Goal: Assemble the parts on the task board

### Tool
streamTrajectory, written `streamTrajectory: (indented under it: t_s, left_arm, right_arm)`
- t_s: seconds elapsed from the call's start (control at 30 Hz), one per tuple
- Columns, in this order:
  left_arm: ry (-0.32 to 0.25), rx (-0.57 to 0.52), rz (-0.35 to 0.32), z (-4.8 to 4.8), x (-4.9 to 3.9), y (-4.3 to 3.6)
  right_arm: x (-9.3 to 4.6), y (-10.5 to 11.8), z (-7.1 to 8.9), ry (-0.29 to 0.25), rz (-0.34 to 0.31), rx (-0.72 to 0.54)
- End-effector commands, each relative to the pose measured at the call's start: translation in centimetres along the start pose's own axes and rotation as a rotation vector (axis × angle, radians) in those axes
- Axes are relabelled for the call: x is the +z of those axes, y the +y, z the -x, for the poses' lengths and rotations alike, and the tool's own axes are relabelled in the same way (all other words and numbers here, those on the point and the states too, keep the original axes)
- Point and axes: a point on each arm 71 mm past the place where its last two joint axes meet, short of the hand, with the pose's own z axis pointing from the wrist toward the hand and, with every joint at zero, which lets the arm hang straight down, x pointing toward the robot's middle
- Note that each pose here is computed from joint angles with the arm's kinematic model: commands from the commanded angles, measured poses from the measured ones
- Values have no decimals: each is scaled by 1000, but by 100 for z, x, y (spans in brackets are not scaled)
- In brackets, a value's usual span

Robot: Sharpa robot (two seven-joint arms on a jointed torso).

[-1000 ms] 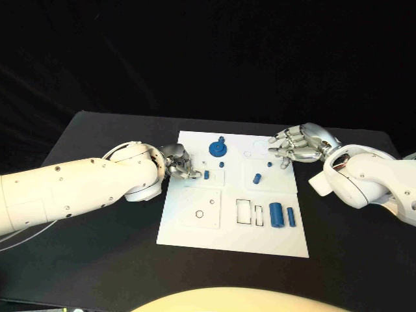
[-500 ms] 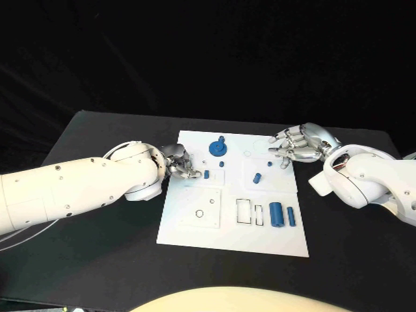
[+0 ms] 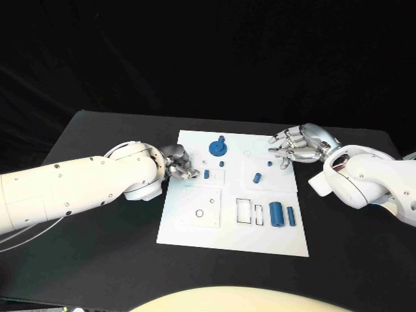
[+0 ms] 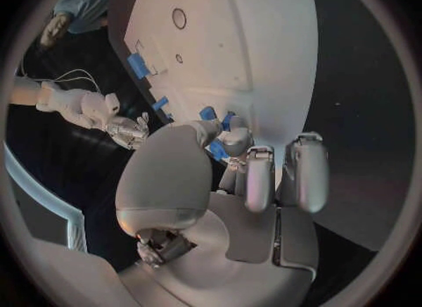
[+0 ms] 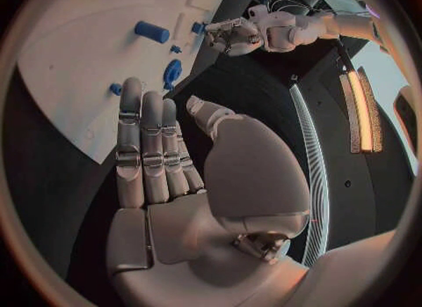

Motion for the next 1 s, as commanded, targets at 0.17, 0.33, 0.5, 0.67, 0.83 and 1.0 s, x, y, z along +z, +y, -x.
streamTrajectory:
  t_s: [0.17, 0.33, 0.5, 0.67, 0.83, 1.0]
  left_arm:
    - [35, -54, -25, -27, -1, -35]
    - [40, -58, -33, -28, -12, -45]
    - [49, -60, -40, -23, -26, -51]
    - [60, -67, -42, 16, -45, -43]
    - [81, -60, -32, 98, -72, -37]
    - [99, -41, -28, 184, -92, -50]
  right_arm:
    - [0, 6, -18, 14, 14, -1]
    - [0, 2, -20, 15, 13, 0]
    - [1, -2, -21, 16, 12, -1]
    - [1, -4, -21, 17, 11, 0]
    - [1, -9, -18, 16, 10, -1]
    - [3, -9, -18, 16, 9, 0]
